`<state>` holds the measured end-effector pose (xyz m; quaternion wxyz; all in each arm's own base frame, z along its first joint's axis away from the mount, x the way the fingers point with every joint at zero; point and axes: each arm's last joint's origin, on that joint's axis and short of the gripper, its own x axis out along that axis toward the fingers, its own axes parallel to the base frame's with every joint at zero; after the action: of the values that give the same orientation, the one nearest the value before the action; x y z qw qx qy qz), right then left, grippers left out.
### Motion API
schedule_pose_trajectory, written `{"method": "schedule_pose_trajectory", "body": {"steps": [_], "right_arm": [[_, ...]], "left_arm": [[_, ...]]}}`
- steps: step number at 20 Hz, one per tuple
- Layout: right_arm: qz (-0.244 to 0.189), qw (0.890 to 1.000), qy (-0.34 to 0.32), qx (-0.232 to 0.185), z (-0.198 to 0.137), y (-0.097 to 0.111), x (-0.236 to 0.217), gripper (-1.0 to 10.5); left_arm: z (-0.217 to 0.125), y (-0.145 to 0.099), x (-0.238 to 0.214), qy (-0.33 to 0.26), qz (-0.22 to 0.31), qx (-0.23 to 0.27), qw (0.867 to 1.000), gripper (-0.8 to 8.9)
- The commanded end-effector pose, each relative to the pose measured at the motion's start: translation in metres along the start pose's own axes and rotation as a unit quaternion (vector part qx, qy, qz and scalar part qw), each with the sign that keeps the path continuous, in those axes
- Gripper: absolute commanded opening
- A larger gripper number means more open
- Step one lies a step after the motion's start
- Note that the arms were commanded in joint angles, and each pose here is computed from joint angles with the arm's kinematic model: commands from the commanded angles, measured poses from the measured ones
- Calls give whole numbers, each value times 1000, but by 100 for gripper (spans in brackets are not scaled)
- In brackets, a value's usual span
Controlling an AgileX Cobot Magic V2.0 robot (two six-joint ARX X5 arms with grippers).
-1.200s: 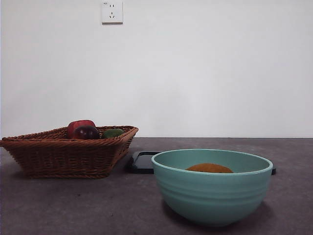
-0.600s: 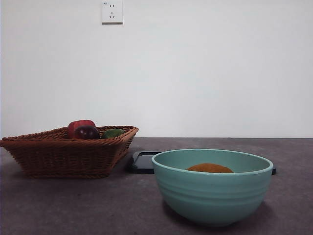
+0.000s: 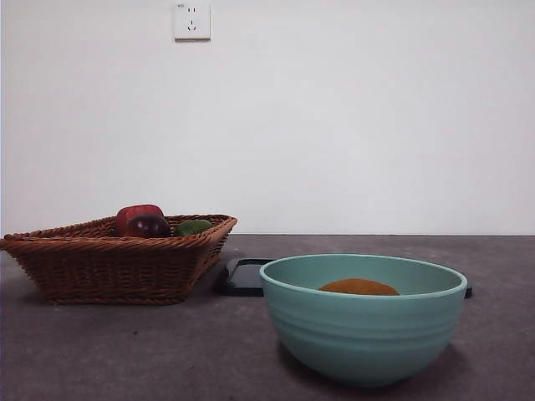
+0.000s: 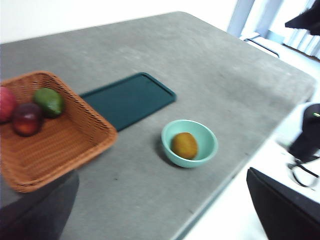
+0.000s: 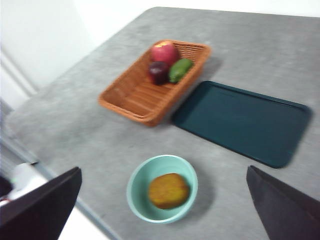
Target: Pick up the wifruite, put it on the bowl, pick up the plate, put it on desk
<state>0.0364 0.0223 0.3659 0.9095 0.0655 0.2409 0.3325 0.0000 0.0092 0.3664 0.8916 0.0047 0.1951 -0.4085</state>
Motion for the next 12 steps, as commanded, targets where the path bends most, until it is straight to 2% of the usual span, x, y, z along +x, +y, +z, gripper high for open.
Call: {"method": "schedule_pose_trajectory", "body": {"steps": [1, 3, 6, 9, 12], "right_arm": [[-11, 1000, -10, -1, 4, 1, -3, 576], [-19, 1000, -1, 13, 5, -1, 1, 576], [-27, 998, 48, 39, 8, -9, 16, 575], [-22, 992, 105, 74, 15, -21, 40, 575], [-10, 982, 165, 92, 20, -31, 70, 575]], "left_arm": [[4, -1, -1, -9, -20, 0, 1000, 626], [5, -2, -1, -16, -22, -1, 1000, 626], [5, -2, -1, -18, -22, -1, 1000, 626], [5, -2, -1, -18, -22, -1, 1000, 626], [5, -2, -1, -18, -22, -1, 1000, 626]]}}
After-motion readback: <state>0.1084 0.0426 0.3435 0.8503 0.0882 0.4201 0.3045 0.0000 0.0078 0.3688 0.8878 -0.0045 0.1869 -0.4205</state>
